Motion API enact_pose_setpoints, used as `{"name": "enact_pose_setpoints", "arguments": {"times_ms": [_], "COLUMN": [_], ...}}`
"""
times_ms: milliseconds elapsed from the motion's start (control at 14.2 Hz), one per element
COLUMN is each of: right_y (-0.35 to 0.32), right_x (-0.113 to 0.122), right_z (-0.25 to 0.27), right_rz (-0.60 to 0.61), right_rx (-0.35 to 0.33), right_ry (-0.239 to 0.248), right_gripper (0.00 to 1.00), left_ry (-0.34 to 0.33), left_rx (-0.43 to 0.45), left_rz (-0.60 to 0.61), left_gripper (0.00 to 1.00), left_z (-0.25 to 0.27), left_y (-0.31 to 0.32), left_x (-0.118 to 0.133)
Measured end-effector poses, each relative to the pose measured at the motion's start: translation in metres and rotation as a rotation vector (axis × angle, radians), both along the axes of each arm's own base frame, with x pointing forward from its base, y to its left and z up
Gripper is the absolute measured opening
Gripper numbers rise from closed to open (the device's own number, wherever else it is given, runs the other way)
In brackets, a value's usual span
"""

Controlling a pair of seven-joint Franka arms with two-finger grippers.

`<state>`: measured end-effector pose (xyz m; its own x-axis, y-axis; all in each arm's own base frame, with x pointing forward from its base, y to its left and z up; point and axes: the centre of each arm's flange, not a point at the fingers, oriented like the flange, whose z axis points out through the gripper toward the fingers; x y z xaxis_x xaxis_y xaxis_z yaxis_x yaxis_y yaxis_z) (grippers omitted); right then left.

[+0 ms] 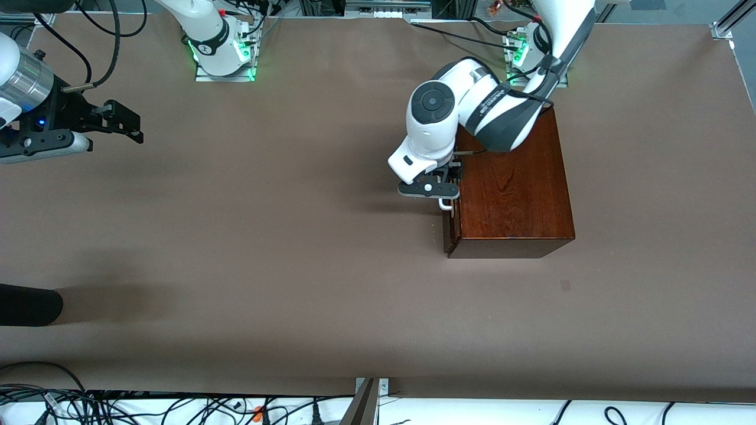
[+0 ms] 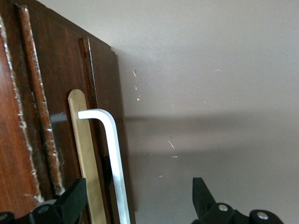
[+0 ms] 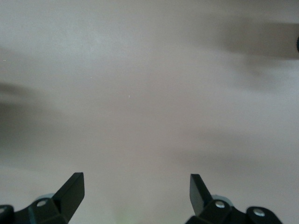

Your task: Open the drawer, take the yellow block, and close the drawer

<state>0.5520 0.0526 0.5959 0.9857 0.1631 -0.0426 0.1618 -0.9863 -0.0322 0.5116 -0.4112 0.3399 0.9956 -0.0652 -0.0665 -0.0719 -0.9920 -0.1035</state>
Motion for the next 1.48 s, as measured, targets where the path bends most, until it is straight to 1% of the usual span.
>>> {"name": "enact_pose_setpoints", "arguments": {"times_ms": [211,774,985,1266,1477], "right_y": [0.0,0.002,0.002,0.002,0.002], "right_x": [0.0,0.0,0.0,0.0,0.0], "right_z": [0.0,0.0,0.0,0.0,0.0], "right_rz": [0.0,0.003,0.003,0.003,0.003], "right_rx": [0.0,0.0,0.0,0.0,0.0], "right_ry": [-0.001,-0.001,-0.001,-0.001,-0.001], "right_gripper": [1.0,1.0,1.0,1.0,1.0], "left_ry": [-0.013,-0.007,-0.044,-0.039,-0.04], "left_rx": [0.036,0.058,0.087,0.089,0.092], "left_rz": [0.002,0.02,0.026,0.047,0.052], "left_gripper": [1.0,1.0,1.0,1.0,1.0], "left_z": [-0.014,-0.03,-0.035,-0.056,-0.057], "left_y": [-0.008,-0.01,-0.015,-0.022,-0.022], "left_x": [-0.006,-0.007,-0.01,-0.014,-0.014]}}
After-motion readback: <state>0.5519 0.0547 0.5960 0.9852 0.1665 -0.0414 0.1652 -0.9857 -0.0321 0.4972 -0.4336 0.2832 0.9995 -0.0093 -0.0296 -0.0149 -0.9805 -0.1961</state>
